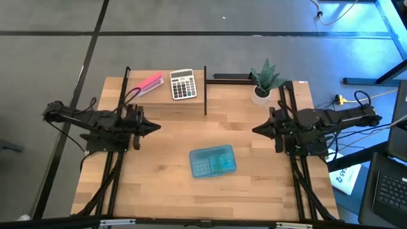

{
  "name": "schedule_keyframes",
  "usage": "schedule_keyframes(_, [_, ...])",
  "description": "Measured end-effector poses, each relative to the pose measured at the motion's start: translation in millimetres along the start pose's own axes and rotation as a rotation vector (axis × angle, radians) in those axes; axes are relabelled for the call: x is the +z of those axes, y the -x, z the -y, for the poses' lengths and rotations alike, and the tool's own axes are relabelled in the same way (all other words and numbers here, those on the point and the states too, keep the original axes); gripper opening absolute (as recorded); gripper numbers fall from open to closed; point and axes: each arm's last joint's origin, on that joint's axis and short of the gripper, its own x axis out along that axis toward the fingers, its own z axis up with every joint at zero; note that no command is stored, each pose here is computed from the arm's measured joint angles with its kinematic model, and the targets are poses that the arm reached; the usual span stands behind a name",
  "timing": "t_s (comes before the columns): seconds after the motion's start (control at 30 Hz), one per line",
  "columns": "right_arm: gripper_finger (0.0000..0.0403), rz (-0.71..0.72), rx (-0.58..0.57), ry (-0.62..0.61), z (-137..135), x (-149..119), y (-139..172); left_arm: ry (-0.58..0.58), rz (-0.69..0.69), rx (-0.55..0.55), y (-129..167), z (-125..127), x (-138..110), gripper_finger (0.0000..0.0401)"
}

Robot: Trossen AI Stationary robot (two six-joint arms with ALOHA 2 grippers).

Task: Pack school essentials
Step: Return to Home Position

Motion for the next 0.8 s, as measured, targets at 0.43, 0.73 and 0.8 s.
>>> schedule_keyframes(0.43, [0.0001,0.086,0.016,-0.076,22.9,-37.7,26.2,0.049,0.142,0.032,22.1,-19.9,-28.7,0.0000])
schedule_keyframes(0.73, [0.0001,0.185,0.051,-0.092,32.6,-53.4,43.9,0.064,0.184,0.056,26.0,-26.1,-39.6,0.0000])
schedule_keyframes(0.8, [0.0001,0.203,0.058,-0.093,34.9,-57.3,48.0,0.063,0.184,0.057,26.0,-26.1,-39.7,0.0000])
